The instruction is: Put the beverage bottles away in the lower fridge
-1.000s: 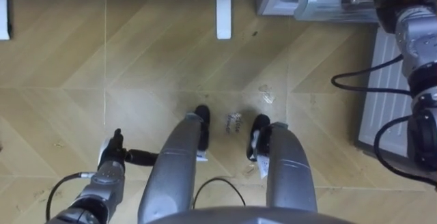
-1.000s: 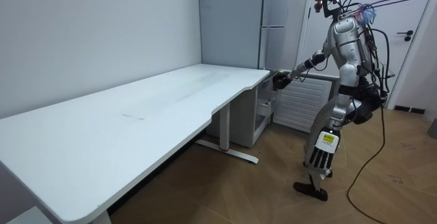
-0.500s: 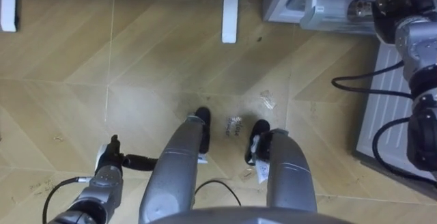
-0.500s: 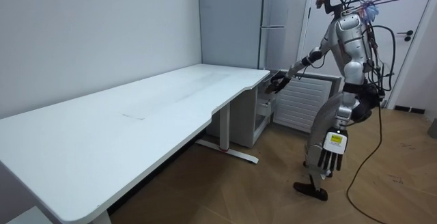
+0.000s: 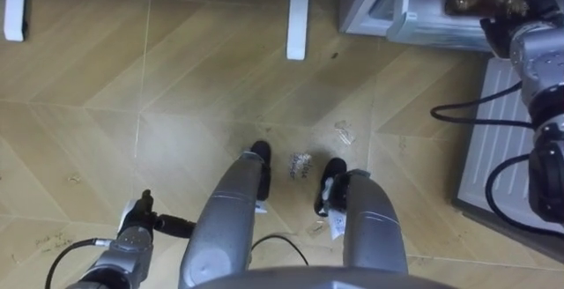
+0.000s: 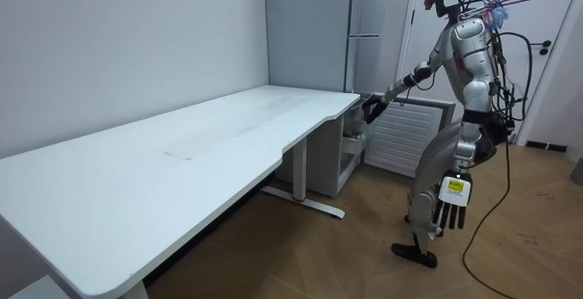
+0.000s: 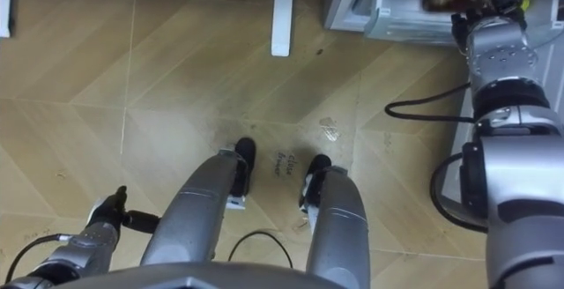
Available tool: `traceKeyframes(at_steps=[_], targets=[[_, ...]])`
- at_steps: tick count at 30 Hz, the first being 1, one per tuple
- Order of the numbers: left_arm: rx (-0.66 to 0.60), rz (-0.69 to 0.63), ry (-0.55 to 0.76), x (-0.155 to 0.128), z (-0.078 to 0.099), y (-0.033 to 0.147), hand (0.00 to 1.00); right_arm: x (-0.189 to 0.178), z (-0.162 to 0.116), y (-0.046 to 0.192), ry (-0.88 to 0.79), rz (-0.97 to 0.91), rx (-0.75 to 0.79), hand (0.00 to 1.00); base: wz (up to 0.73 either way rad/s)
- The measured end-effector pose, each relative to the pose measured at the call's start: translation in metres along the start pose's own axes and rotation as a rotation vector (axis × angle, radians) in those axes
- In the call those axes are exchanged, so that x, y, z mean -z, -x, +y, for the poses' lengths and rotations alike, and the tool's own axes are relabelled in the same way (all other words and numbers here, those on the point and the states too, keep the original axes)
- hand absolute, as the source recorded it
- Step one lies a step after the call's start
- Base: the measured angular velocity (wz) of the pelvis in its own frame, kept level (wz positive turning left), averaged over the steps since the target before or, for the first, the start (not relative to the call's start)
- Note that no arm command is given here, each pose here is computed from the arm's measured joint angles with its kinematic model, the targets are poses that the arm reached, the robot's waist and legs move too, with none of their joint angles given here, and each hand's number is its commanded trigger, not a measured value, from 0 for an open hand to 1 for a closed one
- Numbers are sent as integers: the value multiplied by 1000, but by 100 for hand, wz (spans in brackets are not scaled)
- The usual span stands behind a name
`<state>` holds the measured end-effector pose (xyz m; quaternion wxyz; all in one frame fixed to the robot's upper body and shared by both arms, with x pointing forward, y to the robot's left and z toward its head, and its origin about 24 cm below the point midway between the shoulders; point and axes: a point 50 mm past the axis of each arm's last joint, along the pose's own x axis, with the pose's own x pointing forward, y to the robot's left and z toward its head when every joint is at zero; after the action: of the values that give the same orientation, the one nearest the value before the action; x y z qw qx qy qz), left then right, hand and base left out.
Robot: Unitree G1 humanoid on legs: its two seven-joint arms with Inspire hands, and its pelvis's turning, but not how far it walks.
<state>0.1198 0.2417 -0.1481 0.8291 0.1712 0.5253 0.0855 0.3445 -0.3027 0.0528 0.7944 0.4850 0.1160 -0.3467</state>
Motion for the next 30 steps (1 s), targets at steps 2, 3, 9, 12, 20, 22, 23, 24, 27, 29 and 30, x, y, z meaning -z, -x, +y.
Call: traceKeyframes(at_steps=[2,3,9,12,20,22,23,24,27,29,30], targets=[[2,2,-1,0,0,0,0,0,0,0,0,0,0,0,0],[9,3,-1,0,0,0,0,0,0,0,0,0,0,0,0],[17,3,-7,0,-1,0,0,0,0,0,0,0,0,0,0],[16,3,-22,1,0,0,0,0,0,0,0,0,-4,0,0],[16,1,-20,0,0,0,0,1,-1,0,38,-7,-44,0,0],[15,3,-19,1,0,0,0,2,-7,-1,72,-11,-62,0,0],[16,4,-19,1,0,0,0,2,-10,-1,77,-9,-65,0,7],[15,6,-19,1,0,0,0,3,-17,-2,81,-2,-60,0,8],[19,6,-17,1,0,0,0,5,-27,-3,88,6,-53,0,-4],[29,6,-13,1,0,0,0,5,-32,-3,93,9,-64,0,-9],[30,5,-13,1,0,0,0,6,-35,-3,98,10,-64,0,0]])
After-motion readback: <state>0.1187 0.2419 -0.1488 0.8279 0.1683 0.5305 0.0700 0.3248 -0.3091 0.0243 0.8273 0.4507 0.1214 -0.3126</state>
